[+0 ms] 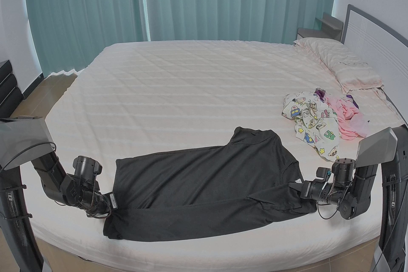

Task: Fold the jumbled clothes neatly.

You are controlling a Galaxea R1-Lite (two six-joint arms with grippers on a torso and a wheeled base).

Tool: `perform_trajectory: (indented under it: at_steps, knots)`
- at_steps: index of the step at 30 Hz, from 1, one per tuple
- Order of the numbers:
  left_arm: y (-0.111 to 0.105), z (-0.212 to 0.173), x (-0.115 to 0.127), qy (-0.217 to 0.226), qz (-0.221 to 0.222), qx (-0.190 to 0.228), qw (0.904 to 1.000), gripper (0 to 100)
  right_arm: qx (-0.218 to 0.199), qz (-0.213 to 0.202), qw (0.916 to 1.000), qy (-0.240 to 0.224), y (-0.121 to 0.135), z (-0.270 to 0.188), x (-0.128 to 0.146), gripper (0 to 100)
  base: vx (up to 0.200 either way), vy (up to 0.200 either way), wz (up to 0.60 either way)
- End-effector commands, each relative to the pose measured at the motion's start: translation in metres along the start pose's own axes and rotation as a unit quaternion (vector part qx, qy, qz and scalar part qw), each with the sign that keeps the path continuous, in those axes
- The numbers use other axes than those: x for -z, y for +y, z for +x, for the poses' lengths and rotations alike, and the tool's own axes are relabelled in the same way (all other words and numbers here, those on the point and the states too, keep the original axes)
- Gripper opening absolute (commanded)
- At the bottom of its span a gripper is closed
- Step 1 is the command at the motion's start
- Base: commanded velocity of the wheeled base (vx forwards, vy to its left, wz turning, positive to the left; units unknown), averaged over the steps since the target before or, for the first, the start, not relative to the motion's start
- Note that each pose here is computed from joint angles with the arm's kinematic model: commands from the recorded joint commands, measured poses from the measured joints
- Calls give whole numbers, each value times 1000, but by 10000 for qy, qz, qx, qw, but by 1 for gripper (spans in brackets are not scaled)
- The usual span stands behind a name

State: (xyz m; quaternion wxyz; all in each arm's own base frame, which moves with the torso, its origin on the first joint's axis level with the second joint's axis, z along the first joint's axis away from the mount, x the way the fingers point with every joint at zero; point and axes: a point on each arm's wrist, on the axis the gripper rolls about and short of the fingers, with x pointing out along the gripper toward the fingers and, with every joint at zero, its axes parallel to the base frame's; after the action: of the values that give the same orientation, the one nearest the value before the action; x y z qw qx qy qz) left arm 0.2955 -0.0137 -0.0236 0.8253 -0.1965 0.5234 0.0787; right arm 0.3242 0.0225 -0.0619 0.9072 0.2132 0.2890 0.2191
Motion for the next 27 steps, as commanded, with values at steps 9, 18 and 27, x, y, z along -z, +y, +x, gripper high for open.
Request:
perform_trajectory:
  at_steps: [9, 18, 27]
  knots:
    - [-4, 6, 1, -47, -77, -154, 9998, 100, 164, 47, 9998, -50, -6, 1, 2, 100, 0, 0, 0]
    - [6, -49, -23, -481, -1001, 808, 9905, 100, 619, 966, 9903, -782, 21, -46, -31, 100, 0, 0, 0]
    - [9, -85, -16, -89, -2118, 1950, 9576, 100, 1154, 2235, 9657, -648, 74, -45, 6, 100, 0, 0, 0]
